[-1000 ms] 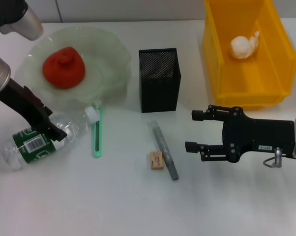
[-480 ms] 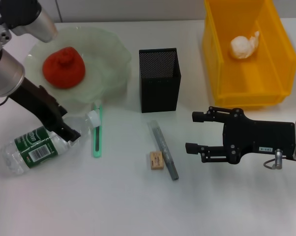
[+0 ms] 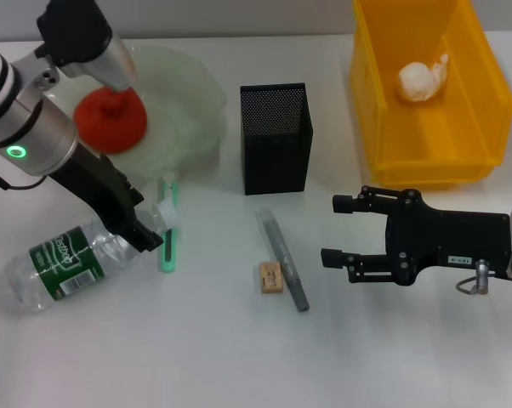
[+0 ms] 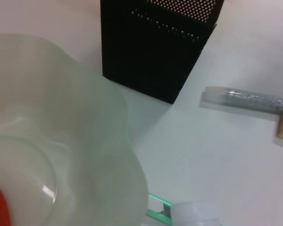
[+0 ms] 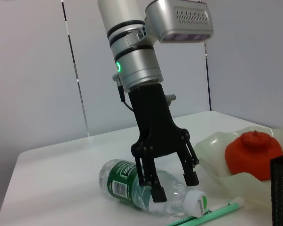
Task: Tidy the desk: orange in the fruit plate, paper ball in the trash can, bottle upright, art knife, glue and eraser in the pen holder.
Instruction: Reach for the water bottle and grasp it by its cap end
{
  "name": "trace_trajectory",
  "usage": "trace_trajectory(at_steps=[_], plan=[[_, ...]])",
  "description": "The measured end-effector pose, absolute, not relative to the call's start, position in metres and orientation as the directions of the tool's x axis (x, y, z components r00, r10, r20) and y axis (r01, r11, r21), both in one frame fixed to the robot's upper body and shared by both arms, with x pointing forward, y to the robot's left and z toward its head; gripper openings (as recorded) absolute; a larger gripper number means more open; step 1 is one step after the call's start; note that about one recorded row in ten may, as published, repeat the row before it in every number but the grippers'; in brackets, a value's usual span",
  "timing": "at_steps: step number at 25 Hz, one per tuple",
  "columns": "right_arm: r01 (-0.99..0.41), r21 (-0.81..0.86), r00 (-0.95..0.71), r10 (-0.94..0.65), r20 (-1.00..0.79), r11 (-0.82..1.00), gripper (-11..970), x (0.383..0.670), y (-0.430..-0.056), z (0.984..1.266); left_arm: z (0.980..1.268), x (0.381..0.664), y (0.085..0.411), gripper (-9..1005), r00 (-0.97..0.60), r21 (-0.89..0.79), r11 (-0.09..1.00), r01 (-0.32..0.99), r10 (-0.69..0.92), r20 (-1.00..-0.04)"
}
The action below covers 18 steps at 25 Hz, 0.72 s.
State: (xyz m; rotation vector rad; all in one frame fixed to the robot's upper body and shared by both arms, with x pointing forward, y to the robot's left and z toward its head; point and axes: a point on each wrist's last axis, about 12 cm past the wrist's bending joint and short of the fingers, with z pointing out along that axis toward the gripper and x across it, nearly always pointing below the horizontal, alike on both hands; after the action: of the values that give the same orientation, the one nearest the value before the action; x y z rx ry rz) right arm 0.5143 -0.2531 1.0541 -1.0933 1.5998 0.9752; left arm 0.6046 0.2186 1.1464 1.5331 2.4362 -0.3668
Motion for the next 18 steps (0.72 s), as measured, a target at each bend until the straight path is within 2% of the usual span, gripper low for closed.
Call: trace_trajectory(at_steps=[18], plan=[[-0.95, 0.11, -0.176, -0.208, -0.962, 0.293, 790, 0.512, -0.255, 1.053, 1.135, 0.604, 0.203, 806, -0.381, -0.088, 0.375, 0.923, 0.854, -0.354]])
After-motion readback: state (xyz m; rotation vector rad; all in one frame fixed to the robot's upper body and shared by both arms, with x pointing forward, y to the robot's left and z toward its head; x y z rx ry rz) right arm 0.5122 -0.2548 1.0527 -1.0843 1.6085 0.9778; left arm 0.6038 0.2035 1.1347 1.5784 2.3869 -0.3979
